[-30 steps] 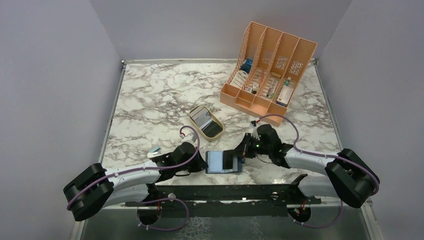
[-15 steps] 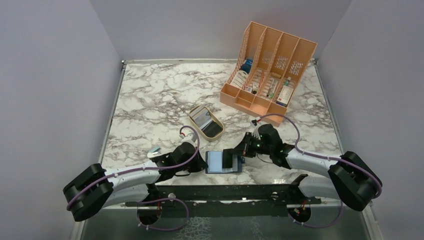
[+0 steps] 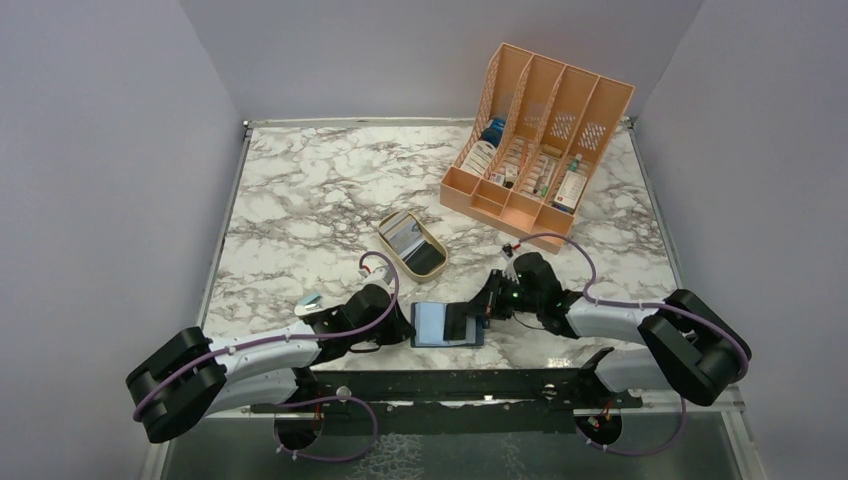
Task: Put the credit cards into the card holder
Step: Insert the credit card into the card holder.
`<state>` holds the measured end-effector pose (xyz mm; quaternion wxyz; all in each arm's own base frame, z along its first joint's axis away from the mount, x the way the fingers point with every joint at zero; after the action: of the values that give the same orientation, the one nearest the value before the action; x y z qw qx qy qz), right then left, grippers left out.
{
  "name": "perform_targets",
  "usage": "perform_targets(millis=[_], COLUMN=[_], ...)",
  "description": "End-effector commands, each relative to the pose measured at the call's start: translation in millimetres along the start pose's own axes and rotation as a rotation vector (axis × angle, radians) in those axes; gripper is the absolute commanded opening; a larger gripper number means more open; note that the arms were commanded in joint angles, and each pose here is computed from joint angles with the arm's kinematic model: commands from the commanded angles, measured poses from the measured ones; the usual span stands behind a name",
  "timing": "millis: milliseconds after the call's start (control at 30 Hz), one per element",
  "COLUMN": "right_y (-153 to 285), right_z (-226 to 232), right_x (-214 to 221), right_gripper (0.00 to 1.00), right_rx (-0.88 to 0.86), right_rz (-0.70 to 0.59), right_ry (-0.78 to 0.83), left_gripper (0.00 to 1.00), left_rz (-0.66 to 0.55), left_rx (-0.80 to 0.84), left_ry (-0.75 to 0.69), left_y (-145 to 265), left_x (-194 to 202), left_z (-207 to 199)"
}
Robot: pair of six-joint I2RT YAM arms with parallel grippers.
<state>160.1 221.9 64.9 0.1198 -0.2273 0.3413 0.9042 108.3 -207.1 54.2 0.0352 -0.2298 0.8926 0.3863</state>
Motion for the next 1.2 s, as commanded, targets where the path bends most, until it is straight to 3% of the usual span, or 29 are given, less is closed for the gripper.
perform_targets(millis=[0,867,1167], right_y=[-0.8,-14.2,-15.4], right_z=[-1.6,-1.0,-2.5], right_x=[0.8,-1.2,-12.9], right_gripper=[0.01,0.01,0.01], right_rx=[-0.013,-0.057,-0.018], right_rz=[-0.01,0.017,-0.013], right_ry=[0.011,0.062,0.165], left_gripper=[0.03,0.03,0.03], left_rz=[0.02,0.029,0.021], left_rx=[0.011,0.021,0.025], left_ry=[-0.007,0.001,0.008], left_y=[-0.1,-0.5,1.9], left_x=[1.3,3.0,3.0], left_z=[-2.6,-3.1,-1.3])
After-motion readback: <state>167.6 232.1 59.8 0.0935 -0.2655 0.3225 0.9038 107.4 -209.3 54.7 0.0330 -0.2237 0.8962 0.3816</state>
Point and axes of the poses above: each gripper's point midway between its finger pads, its own y axis back along the fingers, its own z axis along the line the jaws close on, x = y × z, the point moved 5 cm from there along y, back along the fingers, and after that the axes turned 15 degrees about y, right-handed, at the moved point
